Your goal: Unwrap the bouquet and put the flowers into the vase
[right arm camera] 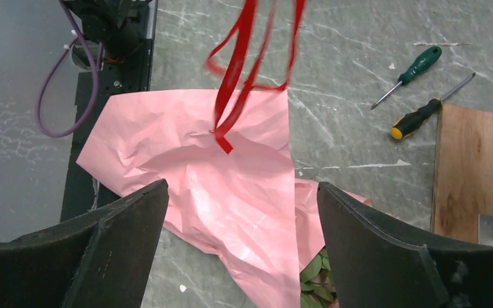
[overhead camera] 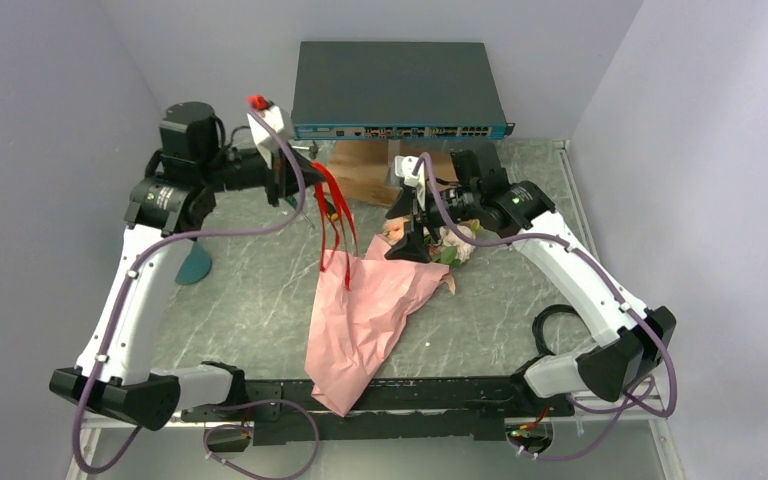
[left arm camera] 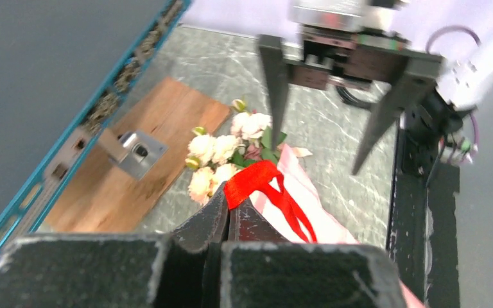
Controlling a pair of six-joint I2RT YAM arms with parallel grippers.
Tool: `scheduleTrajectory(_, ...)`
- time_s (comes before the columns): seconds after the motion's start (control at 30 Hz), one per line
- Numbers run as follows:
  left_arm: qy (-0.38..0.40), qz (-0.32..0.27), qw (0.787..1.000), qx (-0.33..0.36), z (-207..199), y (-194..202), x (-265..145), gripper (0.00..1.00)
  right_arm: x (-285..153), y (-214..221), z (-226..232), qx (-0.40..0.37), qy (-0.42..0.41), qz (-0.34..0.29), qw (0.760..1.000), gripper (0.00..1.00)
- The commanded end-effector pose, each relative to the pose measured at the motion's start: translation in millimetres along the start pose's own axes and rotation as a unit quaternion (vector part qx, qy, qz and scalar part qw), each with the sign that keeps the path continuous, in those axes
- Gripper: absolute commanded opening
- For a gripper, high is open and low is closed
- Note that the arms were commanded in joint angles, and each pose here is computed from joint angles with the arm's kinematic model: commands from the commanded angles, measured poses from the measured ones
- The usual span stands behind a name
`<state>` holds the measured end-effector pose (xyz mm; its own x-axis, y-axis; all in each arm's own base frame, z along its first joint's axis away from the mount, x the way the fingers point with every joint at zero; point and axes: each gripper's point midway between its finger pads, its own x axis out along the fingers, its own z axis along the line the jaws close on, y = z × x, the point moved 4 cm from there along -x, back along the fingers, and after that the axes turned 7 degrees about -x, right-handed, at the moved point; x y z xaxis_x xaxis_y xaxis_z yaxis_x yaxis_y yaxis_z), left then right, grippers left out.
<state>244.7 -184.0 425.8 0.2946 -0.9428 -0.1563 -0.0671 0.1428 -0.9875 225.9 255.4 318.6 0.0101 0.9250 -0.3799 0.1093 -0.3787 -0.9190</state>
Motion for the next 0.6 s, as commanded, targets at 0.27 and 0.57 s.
scheduleTrajectory(0.27,-0.366,-0.038,0.921,-0.129,157.6,-36.1,-114.0,0.00,-19.0,-15.9,0.1,-0.003,0.043,-0.037,0.998,0.90)
scheduleTrajectory(0.57,-0.555,-0.003,0.829,-0.067,278.1,-10.4,-172.7,0.00,-30.3,-4.7,-1.5,0.021,0.063,-0.035,0.997,0.90)
